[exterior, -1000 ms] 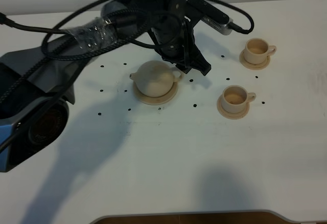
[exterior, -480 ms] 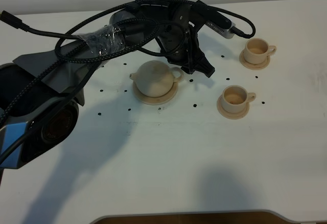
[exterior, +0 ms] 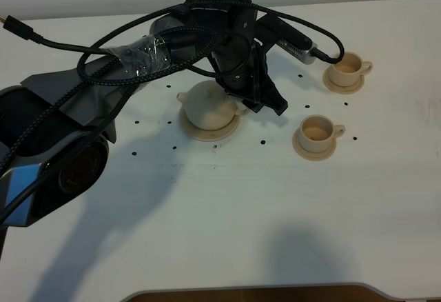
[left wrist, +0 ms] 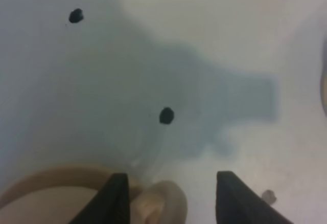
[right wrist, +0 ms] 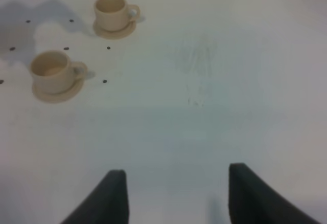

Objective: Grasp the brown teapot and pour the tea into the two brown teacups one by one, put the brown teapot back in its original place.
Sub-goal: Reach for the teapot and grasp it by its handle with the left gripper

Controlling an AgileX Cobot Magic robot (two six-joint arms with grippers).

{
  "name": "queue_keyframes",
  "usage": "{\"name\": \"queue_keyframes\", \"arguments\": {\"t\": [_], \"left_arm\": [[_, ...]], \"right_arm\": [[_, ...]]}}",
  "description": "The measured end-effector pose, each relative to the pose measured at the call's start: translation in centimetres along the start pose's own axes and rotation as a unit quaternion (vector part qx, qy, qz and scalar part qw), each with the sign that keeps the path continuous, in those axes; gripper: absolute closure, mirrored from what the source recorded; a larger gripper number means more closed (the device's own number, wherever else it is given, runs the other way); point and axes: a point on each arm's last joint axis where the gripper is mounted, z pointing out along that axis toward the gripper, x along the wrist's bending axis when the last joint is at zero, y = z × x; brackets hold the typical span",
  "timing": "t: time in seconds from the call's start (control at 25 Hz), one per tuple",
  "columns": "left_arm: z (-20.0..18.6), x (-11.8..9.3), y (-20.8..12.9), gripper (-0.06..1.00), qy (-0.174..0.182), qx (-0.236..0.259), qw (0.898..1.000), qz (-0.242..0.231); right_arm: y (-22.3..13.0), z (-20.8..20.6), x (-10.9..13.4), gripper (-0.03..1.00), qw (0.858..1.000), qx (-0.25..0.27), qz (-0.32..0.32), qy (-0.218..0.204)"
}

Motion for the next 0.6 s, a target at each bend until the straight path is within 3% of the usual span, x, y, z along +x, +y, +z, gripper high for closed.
{"name": "queue_keyframes", "arguments": {"t": [0.28,0.6], "left_arm": [[-0.1,-0.5,-0.6,0.53,-0.023,0.036,0.999,0.031],[-0.4,-0.7,-2.0,0.54,-0.036,0.113,0.990,0.070]], "right_arm": [[0.0,0.0,0.0,0.53,1.000,0.000,0.000,0.000],[0.0,0.0,0.0,0.53,1.000,0.000,0.000,0.000]]}}
